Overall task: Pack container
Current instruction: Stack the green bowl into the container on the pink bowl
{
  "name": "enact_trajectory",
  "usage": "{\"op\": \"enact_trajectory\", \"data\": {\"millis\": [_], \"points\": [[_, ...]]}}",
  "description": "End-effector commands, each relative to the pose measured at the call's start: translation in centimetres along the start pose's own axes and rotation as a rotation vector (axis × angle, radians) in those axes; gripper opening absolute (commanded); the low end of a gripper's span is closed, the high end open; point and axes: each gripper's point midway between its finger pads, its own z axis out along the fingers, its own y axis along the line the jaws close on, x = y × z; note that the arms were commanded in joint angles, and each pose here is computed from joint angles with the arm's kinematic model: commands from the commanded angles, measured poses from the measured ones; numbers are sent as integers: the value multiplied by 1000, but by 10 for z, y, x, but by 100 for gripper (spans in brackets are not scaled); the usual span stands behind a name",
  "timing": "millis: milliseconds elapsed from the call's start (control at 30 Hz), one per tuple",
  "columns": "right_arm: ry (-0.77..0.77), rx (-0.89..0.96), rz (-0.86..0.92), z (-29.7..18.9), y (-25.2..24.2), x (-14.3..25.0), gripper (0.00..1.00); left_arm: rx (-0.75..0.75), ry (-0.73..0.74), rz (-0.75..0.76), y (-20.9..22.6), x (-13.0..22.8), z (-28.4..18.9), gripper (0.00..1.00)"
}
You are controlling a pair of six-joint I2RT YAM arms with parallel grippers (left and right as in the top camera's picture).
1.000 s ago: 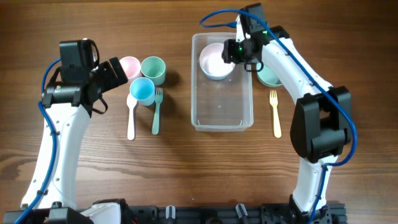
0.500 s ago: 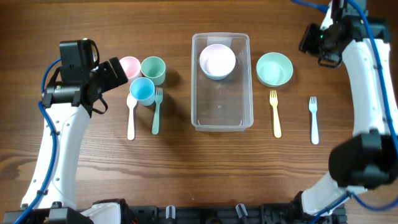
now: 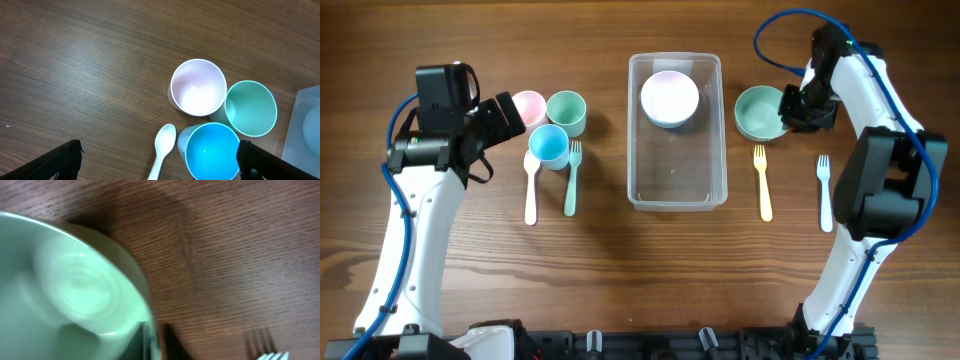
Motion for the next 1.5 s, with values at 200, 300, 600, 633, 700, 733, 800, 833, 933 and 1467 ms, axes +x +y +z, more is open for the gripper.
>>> {"op": "enact_trajectory", "data": {"millis": [200,300,600,633,700,733,800,833,933,1467], "points": [[-118,136,27,-47,-22,-11,4,-9,-20,5,3,-8,-2,100],[-407,-4,-42,-163,20,-21,4,-9,-20,5,3,-8,-2,100],[-524,-228,-506,-190,198,33,4,-9,-19,5,3,-8,-2,100],[-498,-224,-511,-171,204,28,4,-9,-20,5,3,-8,-2,100],[-444,-202,-504,-135,208,19,4,-9,-20,5,3,-8,-2,100],[-408,-199,-500,-114,208,14,4,-9,-20,5,3,-8,-2,100],[-353,-221,-497,-84,212,11,4,-9,-19,5,3,-8,-2,100],[-347,-218,-496,-76,212,8,4,-9,-20,5,3,-8,-2,100],[-336,-213,-495,-60,214,4,4,-9,-20,5,3,-8,-2,100],[-586,-283,-437,-256,170,23,27,-9,-20,5,3,-8,-2,100]]}}
